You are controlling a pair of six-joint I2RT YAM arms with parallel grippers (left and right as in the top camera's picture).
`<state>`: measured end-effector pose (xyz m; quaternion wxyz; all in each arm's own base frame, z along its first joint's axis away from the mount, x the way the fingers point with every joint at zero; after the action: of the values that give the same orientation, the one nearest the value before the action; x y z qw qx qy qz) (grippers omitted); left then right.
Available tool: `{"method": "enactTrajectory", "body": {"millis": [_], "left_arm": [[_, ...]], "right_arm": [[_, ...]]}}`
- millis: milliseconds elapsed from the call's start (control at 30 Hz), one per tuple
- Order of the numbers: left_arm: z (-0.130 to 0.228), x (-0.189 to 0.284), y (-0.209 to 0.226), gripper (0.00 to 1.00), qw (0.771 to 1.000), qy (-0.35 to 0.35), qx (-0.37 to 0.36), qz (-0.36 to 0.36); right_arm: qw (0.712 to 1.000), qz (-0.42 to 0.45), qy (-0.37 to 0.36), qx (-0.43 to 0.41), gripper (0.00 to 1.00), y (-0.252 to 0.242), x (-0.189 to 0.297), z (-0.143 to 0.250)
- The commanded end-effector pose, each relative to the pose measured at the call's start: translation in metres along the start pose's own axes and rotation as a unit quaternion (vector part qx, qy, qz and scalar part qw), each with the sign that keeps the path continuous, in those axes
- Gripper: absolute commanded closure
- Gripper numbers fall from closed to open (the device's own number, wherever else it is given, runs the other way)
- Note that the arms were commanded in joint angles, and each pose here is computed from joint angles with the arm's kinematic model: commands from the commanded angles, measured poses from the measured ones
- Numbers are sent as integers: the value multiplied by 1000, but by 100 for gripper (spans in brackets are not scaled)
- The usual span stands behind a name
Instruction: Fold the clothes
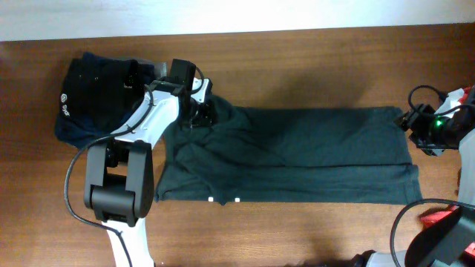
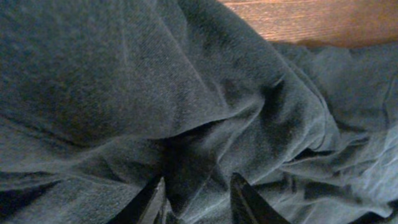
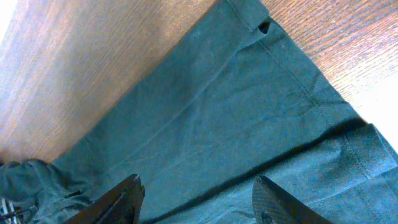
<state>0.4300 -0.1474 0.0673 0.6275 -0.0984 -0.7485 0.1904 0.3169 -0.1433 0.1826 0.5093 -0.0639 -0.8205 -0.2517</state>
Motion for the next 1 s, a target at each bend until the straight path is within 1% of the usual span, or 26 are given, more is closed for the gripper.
{"method": "enactTrajectory", "body": {"millis": [0, 33, 100, 233, 333, 400, 433, 533, 567, 700, 967], "left_arm": [[0, -4, -5, 89, 1000, 6, 0, 8], [-1, -2, -7, 99, 1000, 6, 0, 12], [-7, 6, -14, 100, 1000, 3, -1, 17], [-22, 48, -50, 99, 998, 8, -9, 60], [-18, 66, -67, 99, 998, 20, -16, 58], [-8, 72, -72, 99, 998, 40, -13, 50], [4, 72, -72, 99, 997, 66, -9, 40], [24, 71, -74, 100, 994, 104, -4, 24], [39, 71, -77, 99, 992, 128, -7, 7], [57, 70, -74, 100, 988, 151, -12, -40], [89, 70, -82, 100, 977, 193, -31, -86]], "right_arm": [[1000, 8, -3, 8, 39, -2, 0, -4], [1000, 8, -3, 8, 39, -2, 0, -4], [1000, 8, -3, 8, 39, -2, 0, -3], [1000, 8, 0, 7, 39, -2, 0, -2], [1000, 8, 1, 7, 39, -2, 0, -2], [1000, 8, 1, 7, 39, -2, 0, -2], [1000, 8, 0, 7, 39, -2, 0, -2], [1000, 8, 1, 7, 39, -2, 0, -2], [1000, 8, 1, 7, 39, -2, 0, -2], [1000, 8, 1, 7, 39, -2, 0, -2], [1000, 8, 1, 7, 39, -2, 0, -2]]}}
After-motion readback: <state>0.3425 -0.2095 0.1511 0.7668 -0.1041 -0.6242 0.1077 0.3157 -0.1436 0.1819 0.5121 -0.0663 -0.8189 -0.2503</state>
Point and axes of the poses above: each gripper's point midway between its finger pads, its own x axis back along the fingers, its own y axis along the line the jaws close on, z = x × y, the point moved 4 cm from there along x, back along the fingers, and after that the axes turned 15 degrees about x, right-handed, at the moved point
